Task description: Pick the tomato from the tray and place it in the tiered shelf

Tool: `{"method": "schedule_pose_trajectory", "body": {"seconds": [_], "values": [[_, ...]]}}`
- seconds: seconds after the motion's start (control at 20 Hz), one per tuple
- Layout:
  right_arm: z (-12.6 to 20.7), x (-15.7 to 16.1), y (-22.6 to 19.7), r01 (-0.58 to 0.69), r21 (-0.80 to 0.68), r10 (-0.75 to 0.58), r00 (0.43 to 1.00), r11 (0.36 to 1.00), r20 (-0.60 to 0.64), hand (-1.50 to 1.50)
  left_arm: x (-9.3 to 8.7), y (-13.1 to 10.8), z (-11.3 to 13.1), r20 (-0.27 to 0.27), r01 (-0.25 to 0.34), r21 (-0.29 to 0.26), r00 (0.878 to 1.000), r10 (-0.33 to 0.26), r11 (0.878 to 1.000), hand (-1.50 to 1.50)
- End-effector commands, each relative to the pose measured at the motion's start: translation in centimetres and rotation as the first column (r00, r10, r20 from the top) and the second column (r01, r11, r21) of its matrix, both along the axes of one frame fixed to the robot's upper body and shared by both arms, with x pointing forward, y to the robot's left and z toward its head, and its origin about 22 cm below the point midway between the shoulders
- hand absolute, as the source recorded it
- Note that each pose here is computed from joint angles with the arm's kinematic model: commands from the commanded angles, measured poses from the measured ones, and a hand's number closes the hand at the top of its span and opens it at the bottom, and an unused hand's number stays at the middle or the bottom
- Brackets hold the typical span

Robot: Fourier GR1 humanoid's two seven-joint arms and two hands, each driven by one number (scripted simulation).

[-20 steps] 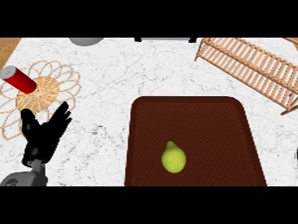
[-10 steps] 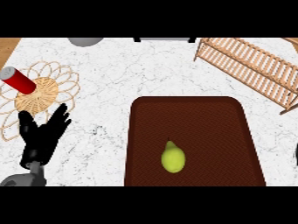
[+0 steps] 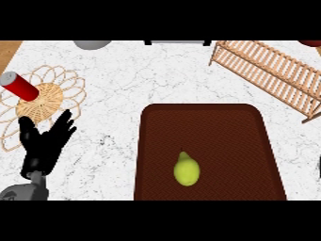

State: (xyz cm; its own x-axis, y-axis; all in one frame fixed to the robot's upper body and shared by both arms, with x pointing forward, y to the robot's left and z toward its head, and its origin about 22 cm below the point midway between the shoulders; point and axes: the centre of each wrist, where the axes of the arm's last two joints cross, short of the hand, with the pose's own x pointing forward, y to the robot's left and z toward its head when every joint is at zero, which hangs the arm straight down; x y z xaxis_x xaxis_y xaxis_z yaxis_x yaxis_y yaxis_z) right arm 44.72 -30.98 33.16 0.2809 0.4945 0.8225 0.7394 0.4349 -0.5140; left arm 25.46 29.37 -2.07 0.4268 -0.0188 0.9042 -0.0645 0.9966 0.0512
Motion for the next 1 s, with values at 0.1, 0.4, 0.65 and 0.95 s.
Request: {"method": "schedule_pose_trajectory", "body": {"seconds": [0.1,0.4,0.65,0.95], "values": [[1.8,-0.8,-0.5,-0.03,0.152,0.0,0.981,0.988,0.194,-1.5,-0.7,-0.2,-1.5,-0.008,-0.019,0.005,1.0,0.019,1.0,0.0],[2.4,-2.8,-4.4,0.125,0.187,-0.181,0.93,0.974,0.32,-1.5,-0.3,-0.6,-0.3,-0.001,0.003,-0.013,1.0,-0.003,1.0,0.0],[3.3,-4.9,-6.1,0.272,0.208,-0.33,0.879,0.94,0.343,-1.5,-0.6,1.1,-0.6,-0.028,-0.044,0.006,0.999,0.044,0.999,0.0],[4.8,-10.9,-10.4,0.298,0.282,-0.392,0.837,0.912,0.383,-1.5,-2.3,1.5,-1.3,-0.036,-0.064,-0.003,0.997,0.064,0.998,0.0]]}}
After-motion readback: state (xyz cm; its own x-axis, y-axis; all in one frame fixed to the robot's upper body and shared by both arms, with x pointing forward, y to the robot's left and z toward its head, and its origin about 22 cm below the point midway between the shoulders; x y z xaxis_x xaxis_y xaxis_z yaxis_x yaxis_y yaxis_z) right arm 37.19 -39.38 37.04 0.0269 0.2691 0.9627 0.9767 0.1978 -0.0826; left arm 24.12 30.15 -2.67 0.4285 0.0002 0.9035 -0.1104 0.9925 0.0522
